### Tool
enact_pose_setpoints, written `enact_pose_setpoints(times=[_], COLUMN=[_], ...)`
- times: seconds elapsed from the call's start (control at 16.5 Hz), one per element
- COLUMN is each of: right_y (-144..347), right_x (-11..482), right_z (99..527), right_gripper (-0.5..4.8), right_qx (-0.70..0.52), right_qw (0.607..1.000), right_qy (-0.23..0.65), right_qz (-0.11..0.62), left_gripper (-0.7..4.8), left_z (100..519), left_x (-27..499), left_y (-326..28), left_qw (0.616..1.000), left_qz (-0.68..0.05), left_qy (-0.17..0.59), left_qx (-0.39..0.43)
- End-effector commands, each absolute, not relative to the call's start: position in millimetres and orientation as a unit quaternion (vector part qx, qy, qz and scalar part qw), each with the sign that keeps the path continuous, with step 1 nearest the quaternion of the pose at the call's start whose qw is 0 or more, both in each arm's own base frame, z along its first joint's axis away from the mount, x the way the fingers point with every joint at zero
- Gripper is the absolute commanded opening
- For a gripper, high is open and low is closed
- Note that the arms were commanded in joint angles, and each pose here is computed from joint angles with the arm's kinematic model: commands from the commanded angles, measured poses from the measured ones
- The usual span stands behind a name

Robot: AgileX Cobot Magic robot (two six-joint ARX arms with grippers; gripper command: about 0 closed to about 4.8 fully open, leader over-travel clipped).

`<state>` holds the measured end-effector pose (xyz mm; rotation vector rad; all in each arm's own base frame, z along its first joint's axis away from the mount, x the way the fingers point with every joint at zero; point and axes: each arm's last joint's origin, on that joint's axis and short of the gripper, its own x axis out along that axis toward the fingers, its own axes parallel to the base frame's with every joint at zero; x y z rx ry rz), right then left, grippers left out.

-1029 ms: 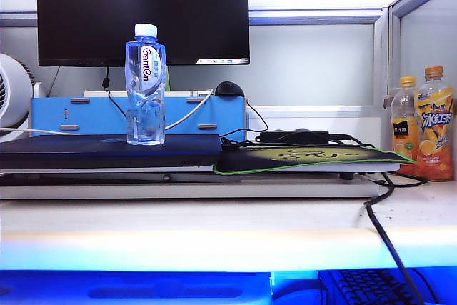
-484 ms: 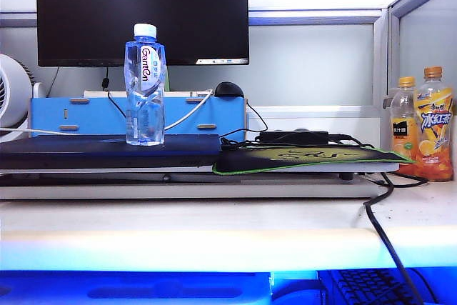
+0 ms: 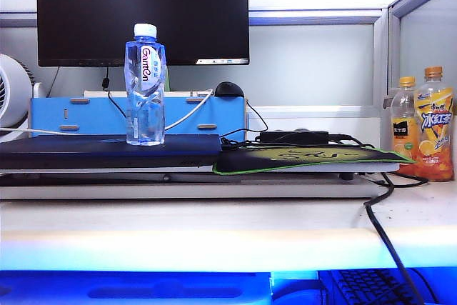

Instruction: Pick up the mineral water bottle and place it on the laptop.

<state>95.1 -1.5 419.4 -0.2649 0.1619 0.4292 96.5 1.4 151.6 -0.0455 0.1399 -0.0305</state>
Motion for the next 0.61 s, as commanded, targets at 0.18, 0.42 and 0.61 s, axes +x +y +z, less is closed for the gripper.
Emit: enact_pose_setpoints(times=[0.18, 0.42, 0.61], right_y=[4, 1, -5], right_x=[61, 52, 62], right_z=[335, 292, 265], right_gripper=[4.79, 4.79, 4.79], right_qx=[-0.192, -0.212, -0.175], right_qw=[0.962, 0.970, 0.983], right_qy=[0.003, -0.067, -0.049], right_qz=[0.194, 0.093, 0.014], left_gripper=[-0.02, -0.02, -0.02], left_z=[152, 152, 152], left_x=[96, 96, 96], left_y=[1, 1, 1], left_qw=[0.997, 0.997, 0.997], left_qz=[-0.017, -0.017, -0.017], left_qy=[0.068, 0.068, 0.068], left_qx=[-0.022, -0.022, -0.022])
